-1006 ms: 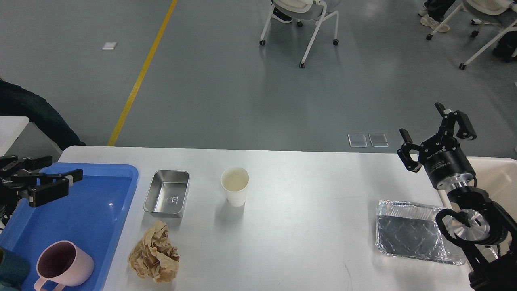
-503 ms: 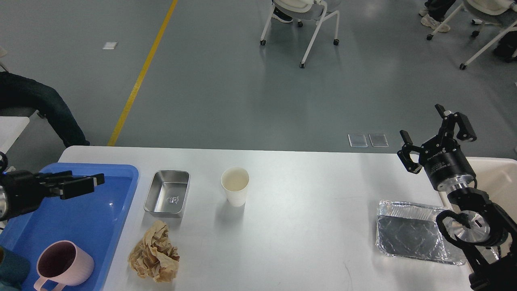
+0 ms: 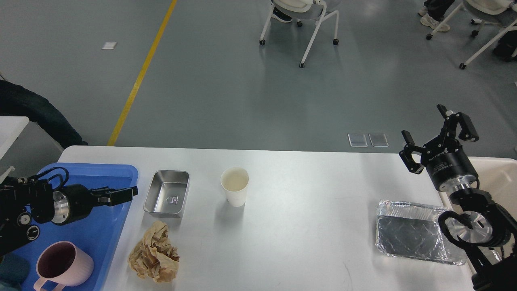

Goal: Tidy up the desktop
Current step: 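Move the left gripper back toward the small steel box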

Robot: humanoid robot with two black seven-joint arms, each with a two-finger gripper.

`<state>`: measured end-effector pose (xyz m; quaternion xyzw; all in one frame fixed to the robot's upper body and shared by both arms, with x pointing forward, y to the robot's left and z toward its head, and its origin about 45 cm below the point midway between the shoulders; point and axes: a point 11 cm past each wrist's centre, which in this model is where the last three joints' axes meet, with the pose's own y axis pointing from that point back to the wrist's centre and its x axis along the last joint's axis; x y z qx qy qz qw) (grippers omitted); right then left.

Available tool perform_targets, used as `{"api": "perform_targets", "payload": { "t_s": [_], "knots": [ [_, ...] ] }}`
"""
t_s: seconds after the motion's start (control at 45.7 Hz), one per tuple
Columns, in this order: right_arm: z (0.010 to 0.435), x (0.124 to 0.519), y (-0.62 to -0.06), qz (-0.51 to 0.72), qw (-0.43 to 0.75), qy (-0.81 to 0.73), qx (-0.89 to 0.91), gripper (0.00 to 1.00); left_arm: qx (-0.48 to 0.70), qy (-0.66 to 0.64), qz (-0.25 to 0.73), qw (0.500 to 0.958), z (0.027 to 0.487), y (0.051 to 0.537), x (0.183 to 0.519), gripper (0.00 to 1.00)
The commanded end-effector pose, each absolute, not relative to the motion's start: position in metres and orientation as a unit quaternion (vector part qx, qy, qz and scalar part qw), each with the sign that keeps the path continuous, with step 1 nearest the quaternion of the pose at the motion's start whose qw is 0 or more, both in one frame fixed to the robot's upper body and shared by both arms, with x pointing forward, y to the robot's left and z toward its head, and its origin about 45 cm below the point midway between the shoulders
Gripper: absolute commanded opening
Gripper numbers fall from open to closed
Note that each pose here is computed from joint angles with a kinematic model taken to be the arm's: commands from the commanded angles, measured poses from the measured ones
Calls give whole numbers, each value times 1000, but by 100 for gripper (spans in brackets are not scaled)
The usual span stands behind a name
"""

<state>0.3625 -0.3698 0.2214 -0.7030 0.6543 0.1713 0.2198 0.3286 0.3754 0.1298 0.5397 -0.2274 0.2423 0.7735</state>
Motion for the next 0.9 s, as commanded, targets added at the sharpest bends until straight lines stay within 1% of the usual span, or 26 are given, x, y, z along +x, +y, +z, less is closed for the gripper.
{"api": "perform_targets", "payload": {
  "t_s": [0.0,0.175,0.328,0.459,0.678,0.809,0.875],
  "knots": [
    [221,362,-372,170,219,656,-702,100,544,-224,245,770,114,369,340,91],
    [219,360,-372,173,217,657,-701,100,535,-222,238,779,99,345,345,88],
    [221,360,-375,169,215,659,-701,100,530,-217,230,787,85,325,345,88],
    [221,359,-380,166,210,661,-701,100,537,-213,229,783,76,323,346,88],
    [221,358,-381,166,210,663,-700,100,539,-214,229,782,76,324,347,87],
    [220,358,-381,167,211,662,-699,100,551,-208,228,776,73,331,347,85],
    [220,358,-381,166,210,663,-700,100,562,-201,219,772,68,333,345,81]
  ]
}}
